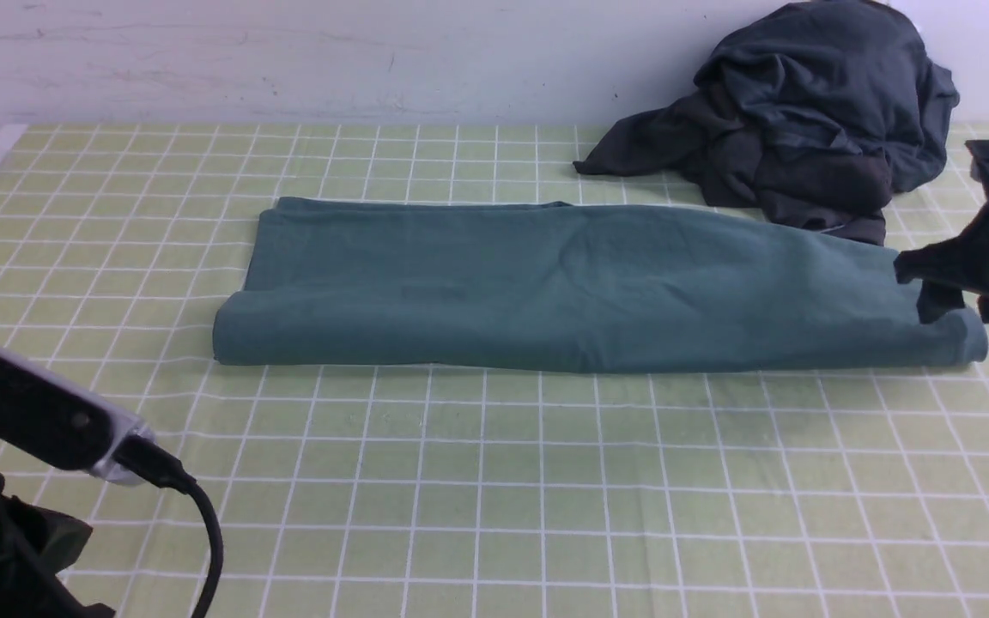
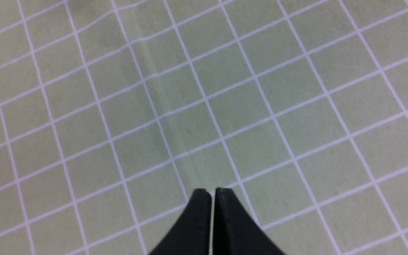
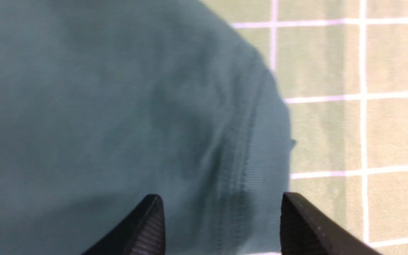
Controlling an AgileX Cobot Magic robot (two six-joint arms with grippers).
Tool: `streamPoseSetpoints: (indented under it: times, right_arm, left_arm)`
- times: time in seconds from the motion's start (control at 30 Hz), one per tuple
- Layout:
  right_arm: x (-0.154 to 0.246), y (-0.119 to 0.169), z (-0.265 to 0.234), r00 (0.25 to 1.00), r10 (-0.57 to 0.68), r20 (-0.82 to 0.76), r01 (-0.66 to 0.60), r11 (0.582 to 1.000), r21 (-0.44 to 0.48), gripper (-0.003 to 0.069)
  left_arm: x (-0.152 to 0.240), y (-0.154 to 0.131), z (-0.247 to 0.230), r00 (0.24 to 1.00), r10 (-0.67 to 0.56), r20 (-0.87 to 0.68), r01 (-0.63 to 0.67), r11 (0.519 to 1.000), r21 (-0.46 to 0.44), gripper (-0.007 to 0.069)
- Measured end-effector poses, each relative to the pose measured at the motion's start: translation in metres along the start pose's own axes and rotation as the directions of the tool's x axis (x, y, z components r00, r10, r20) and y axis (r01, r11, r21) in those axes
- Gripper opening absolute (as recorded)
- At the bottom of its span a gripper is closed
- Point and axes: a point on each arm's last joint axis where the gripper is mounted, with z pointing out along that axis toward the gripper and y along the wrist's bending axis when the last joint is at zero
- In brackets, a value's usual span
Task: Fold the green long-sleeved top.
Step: Use the right arm to clamp the right edge of the fabric, then use the right arm to drag the right edge of the fabric to the left and folds it over the left edge
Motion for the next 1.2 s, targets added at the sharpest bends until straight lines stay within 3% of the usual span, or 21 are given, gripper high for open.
streamPoseSetpoints:
  times: [0.2,0.33,0.43,0.5,0.53,0.63,0.67,0.77,0.87,0.9,1.03,1.2]
  right_arm:
    - [0.009,-0.014,0.035,0.986,0.150,-0.075,-0.150,0.989,0.003,0.0410]
    - [0.007,-0.013,0.040,0.984,0.163,-0.067,-0.164,0.986,-0.012,0.0404]
    - [0.006,-0.012,0.040,0.987,0.146,-0.064,-0.148,0.989,-0.025,0.0356]
    - [0.005,-0.011,0.039,0.993,0.104,-0.059,-0.107,0.994,-0.033,0.0251]
    - [0.005,-0.011,0.039,0.993,0.105,-0.058,-0.107,0.994,-0.038,0.0251]
    - [0.004,-0.011,0.030,0.998,0.040,-0.045,-0.042,0.998,-0.050,0.0055]
    - [0.004,-0.011,0.029,0.998,0.036,-0.044,-0.038,0.998,-0.049,0.0051]
    - [0.001,-0.015,0.005,1.000,-0.028,-0.013,0.028,0.999,-0.017,0.0035]
    - [-0.006,-0.025,-0.031,0.991,-0.119,0.053,0.115,0.990,0.077,0.0035]
    - [-0.010,-0.032,-0.053,0.979,-0.186,0.088,0.170,0.973,0.159,0.0035]
    - [-0.015,-0.042,-0.101,0.954,-0.232,0.190,0.178,0.948,0.264,0.0035]
    - [-0.022,-0.028,-0.156,0.884,-0.231,0.407,0.141,0.961,0.238,0.0035]
  left_arm:
    - [-0.005,0.001,0.010,0.997,0.000,0.071,0.001,1.000,-0.012,0.0000]
    - [-0.006,0.001,0.011,0.996,0.000,0.087,0.002,1.000,-0.014,0.0000]
    - [-0.006,0.001,0.011,0.996,-0.001,0.089,0.003,1.000,-0.014,0.0000]
    - [-0.007,0.001,0.011,0.996,-0.001,0.092,0.003,1.000,-0.015,0.0000]
    - [-0.007,0.001,0.011,0.996,-0.001,0.093,0.003,1.000,-0.015,0.0000]
    - [-0.007,0.001,0.011,0.996,-0.001,0.092,0.003,1.000,-0.015,0.0000]
    - [-0.007,0.001,0.011,0.996,-0.001,0.092,0.003,1.000,-0.015,0.0000]
    - [-0.005,0.001,0.011,0.997,-0.002,0.080,0.003,1.000,-0.012,0.0000]
    - [-0.003,0.000,0.011,0.998,-0.004,0.056,0.005,1.000,-0.006,0.0000]
    - [-0.003,0.000,0.011,0.999,-0.004,0.051,0.005,1.000,-0.006,0.0000]
    - [-0.003,-0.002,0.011,0.998,-0.032,0.058,0.031,0.999,0.017,0.0000]
    - [-0.007,-0.004,0.011,0.993,-0.073,0.092,0.070,0.997,0.044,0.0000]
